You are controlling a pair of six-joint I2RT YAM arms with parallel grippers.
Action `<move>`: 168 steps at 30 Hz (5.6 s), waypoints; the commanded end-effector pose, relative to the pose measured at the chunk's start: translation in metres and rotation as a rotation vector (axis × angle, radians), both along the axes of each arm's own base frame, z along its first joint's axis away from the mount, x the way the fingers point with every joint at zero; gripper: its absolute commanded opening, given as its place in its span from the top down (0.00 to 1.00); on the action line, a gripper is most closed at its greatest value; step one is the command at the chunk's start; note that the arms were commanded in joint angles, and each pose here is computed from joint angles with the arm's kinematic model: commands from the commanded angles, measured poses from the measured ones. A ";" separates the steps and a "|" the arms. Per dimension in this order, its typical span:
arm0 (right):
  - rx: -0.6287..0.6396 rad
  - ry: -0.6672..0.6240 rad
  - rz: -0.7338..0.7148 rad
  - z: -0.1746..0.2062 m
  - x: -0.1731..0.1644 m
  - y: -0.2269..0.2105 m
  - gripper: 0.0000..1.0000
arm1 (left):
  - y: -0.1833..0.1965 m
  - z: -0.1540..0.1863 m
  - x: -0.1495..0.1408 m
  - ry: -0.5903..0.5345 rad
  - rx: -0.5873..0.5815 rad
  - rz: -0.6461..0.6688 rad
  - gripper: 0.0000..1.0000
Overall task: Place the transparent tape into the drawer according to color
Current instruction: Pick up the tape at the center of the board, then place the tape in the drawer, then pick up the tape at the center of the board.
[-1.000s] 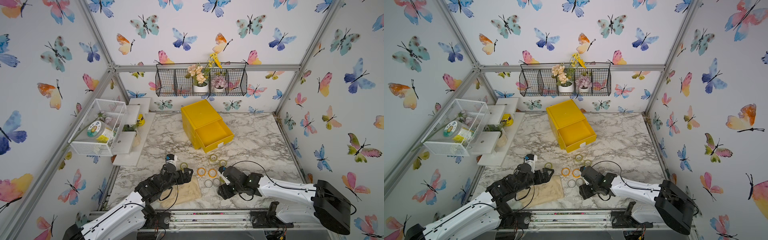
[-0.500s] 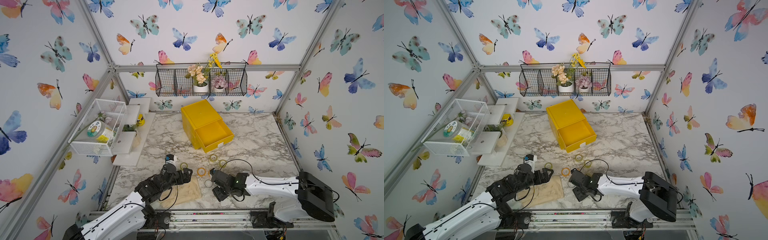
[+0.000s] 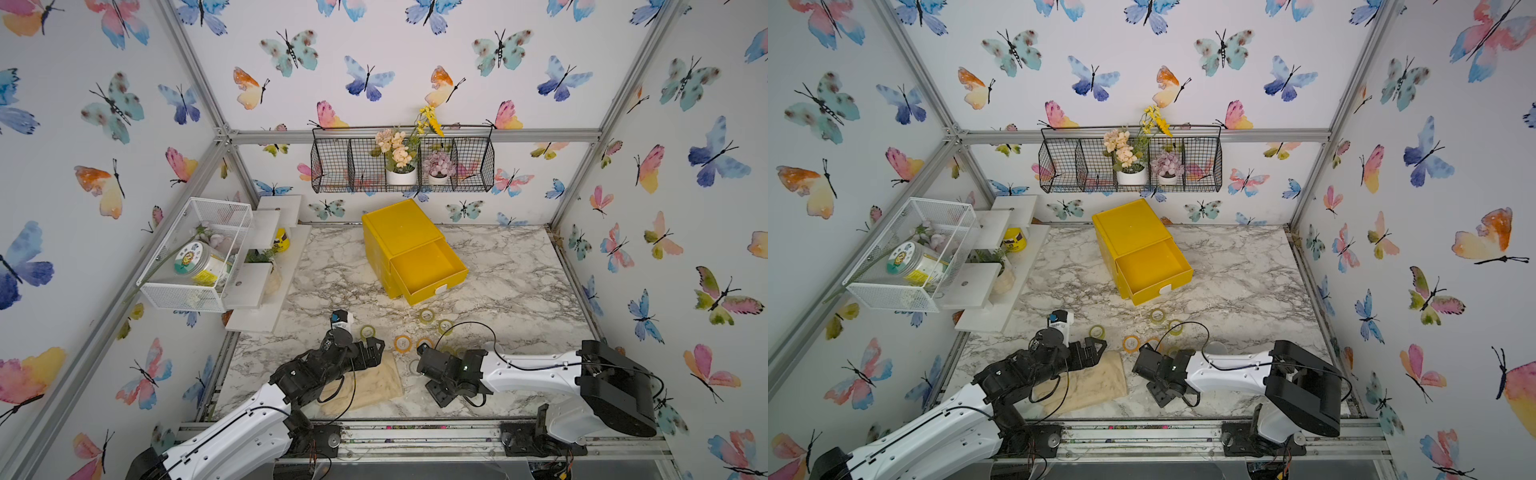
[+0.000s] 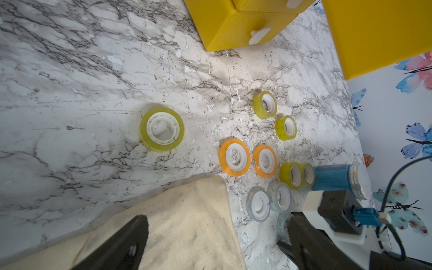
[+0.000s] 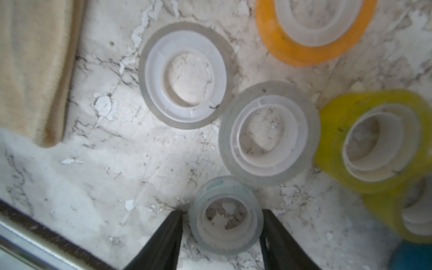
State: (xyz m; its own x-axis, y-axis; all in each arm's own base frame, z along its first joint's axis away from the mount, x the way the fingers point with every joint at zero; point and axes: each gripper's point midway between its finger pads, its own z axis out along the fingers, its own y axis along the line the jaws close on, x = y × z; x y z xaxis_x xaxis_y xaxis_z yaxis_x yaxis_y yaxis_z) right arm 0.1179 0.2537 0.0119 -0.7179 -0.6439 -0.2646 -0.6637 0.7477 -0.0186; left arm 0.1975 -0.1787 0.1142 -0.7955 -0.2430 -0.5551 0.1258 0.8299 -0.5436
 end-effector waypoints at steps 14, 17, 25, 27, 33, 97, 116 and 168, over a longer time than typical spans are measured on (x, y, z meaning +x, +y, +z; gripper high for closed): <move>0.115 -0.026 0.027 0.026 0.001 0.018 0.55 | 0.004 -0.007 -0.002 0.008 0.010 0.009 0.01; 0.199 -0.032 0.060 0.046 0.000 0.029 0.57 | 0.004 -0.009 -0.003 0.011 0.006 0.010 0.01; 0.411 -0.107 0.111 0.123 0.005 0.050 0.58 | 0.004 -0.010 -0.003 0.008 0.001 0.013 0.01; 0.445 -0.144 0.102 0.144 0.014 0.049 0.58 | 0.004 -0.009 -0.003 0.005 -0.001 0.009 0.01; 0.513 -0.293 0.032 0.212 0.066 0.038 0.58 | -0.001 -0.008 -0.004 0.005 -0.004 -0.015 0.01; 0.688 -0.322 -0.272 0.230 0.122 -0.053 0.40 | -0.109 -0.067 -0.052 -0.032 0.558 -0.497 0.11; 0.697 -0.353 -0.271 0.244 0.123 -0.055 0.41 | -0.128 -0.102 -0.043 0.009 0.640 -0.565 0.23; 0.657 -0.376 -0.334 0.233 0.131 -0.064 0.39 | -0.124 -0.069 -0.053 0.108 0.584 -0.590 0.62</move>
